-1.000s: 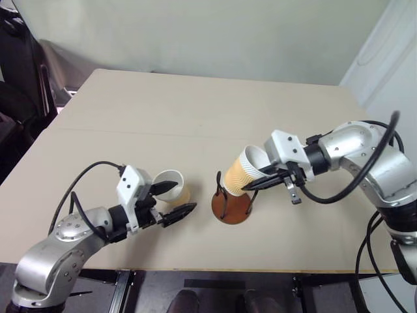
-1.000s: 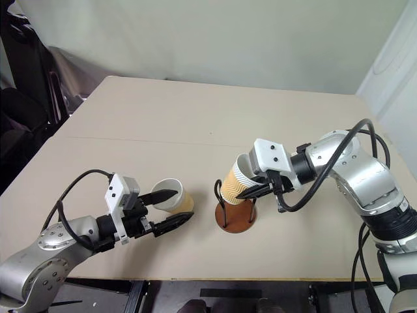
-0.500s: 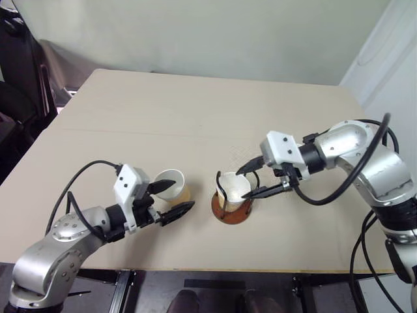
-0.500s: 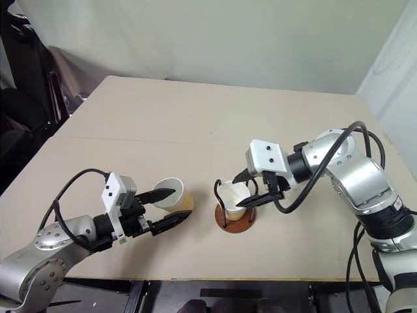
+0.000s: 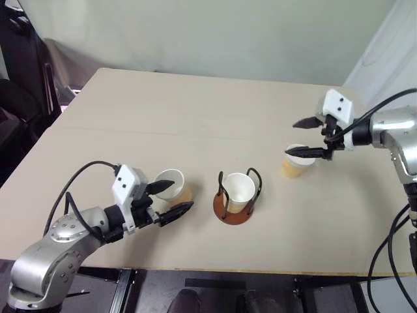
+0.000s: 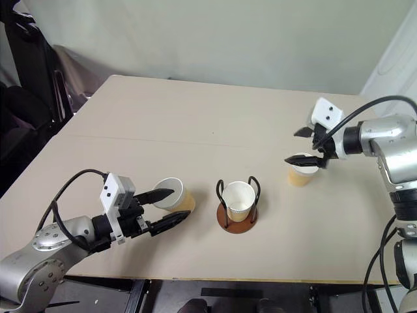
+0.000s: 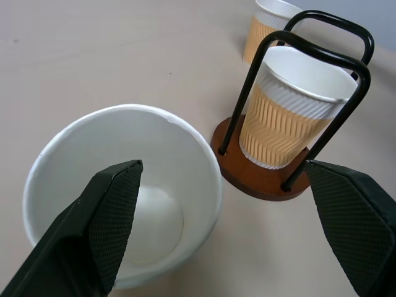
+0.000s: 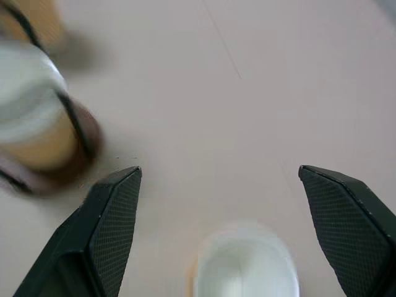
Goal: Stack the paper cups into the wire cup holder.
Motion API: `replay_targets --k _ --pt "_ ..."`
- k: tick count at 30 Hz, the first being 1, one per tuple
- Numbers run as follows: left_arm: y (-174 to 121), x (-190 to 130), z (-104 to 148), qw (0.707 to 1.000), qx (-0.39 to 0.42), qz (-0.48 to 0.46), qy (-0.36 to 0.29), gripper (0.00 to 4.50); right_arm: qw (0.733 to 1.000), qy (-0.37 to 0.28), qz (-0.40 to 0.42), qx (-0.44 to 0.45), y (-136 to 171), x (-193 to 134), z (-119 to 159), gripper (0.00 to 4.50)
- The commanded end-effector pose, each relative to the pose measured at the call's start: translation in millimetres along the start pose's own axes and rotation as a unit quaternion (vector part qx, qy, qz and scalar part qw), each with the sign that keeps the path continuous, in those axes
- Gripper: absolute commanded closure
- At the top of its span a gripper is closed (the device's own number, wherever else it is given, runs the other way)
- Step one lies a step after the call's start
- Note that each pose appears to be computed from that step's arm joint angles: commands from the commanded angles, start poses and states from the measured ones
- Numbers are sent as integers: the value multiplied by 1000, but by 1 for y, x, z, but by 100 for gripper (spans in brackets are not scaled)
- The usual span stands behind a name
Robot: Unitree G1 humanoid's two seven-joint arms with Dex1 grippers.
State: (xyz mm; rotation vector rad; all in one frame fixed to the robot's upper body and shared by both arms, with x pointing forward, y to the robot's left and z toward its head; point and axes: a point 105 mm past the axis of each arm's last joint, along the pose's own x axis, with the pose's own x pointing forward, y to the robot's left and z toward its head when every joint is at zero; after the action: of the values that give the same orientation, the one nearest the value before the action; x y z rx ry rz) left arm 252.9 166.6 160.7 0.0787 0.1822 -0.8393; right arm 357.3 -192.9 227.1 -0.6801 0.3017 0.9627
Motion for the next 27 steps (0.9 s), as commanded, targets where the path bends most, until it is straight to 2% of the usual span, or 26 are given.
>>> replay_targets --k 1,8,12,24,27 --pt "-5 -1 11 1000 18 -13 -14 0 1000 12 -3 -23 -3 -8 0 40" --pt "-13 -2 22 999 31 -32 -26 0 999 43 11 -22 4 12 -17 40" --pt "-26 -3 40 996 48 -63 -46 0 998 59 25 -19 9 23 -27 40" --pt "-46 -1 55 988 110 -105 -12 0 996 85 33 -20 9 30 -43 40" --pt "-47 0 56 988 113 -107 -10 0 995 92 30 -22 8 30 -46 102"
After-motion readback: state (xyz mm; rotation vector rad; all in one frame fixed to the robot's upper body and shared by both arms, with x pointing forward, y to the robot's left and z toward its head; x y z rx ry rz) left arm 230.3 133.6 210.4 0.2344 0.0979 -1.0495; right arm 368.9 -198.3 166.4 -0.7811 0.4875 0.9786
